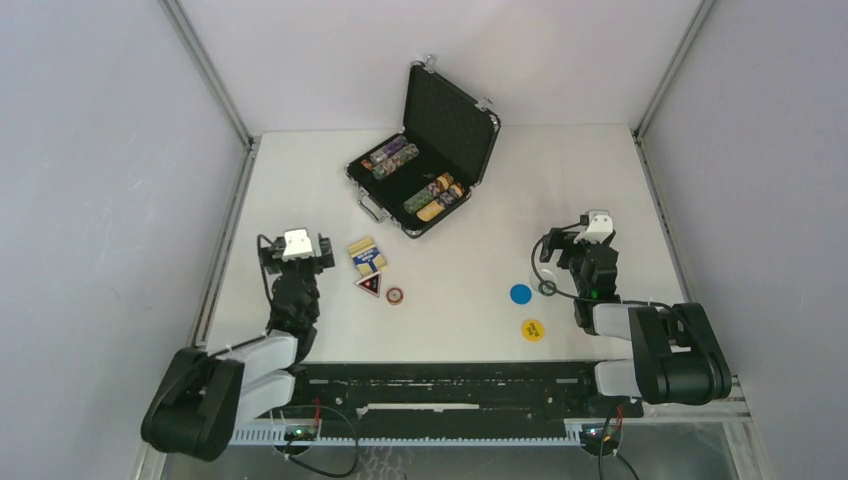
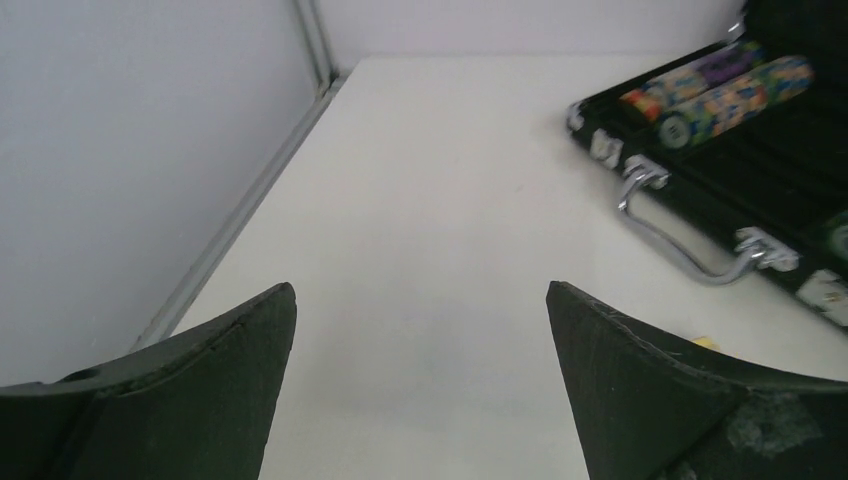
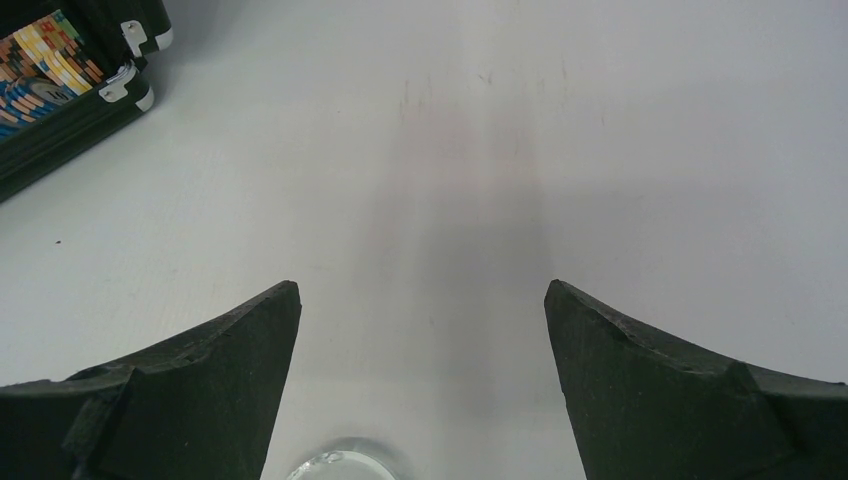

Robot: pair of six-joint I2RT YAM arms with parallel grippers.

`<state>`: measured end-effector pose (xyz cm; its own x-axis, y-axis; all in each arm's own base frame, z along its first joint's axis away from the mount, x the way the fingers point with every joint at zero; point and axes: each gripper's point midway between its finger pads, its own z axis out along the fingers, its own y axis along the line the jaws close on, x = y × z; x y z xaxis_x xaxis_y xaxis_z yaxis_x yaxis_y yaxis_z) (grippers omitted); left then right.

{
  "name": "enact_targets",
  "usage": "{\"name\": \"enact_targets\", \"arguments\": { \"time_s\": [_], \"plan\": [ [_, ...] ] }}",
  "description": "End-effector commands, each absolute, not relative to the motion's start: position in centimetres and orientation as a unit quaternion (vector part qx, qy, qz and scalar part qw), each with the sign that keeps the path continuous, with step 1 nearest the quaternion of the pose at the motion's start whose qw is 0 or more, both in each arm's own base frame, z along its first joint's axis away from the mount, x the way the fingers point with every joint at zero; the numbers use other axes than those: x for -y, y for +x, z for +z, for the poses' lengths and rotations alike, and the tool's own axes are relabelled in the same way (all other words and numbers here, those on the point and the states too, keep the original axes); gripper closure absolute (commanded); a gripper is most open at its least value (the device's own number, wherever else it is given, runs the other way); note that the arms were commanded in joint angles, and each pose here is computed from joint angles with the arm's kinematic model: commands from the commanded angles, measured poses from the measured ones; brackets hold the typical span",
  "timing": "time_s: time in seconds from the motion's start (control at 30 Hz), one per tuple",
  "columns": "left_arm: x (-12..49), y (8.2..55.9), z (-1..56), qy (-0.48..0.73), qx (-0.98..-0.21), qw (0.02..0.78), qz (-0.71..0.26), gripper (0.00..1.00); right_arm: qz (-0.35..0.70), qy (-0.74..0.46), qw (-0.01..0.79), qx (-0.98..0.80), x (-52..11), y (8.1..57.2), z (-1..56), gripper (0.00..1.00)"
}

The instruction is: Pack up texas hold em set

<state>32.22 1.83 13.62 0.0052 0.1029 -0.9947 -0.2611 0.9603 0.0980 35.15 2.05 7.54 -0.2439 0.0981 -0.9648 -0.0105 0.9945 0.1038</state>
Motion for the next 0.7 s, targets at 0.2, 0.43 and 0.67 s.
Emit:
{"name": "enact_targets", "arguments": {
  "time_s": [0.2,0.43,0.67],
  "plan": [
    [0.3,29.9,23.1,-0.171,-0.613,0.771,0.015,0.00,0.017,0.027,0.647,-0.761,-2.4,36.4,11.1,0.00],
    [0.3,28.2,23.9,-0.238,-0.677,0.697,-0.024,0.00,0.082,0.004,0.532,-0.843,-10.3,35.3,15.4,0.00],
    [1.4,29.0,21.2,-0.244,-0.702,0.668,-0.040,0.00,0.101,-0.152,0.488,-0.854,-22.5,35.8,15.0,0.15]
  ]
}}
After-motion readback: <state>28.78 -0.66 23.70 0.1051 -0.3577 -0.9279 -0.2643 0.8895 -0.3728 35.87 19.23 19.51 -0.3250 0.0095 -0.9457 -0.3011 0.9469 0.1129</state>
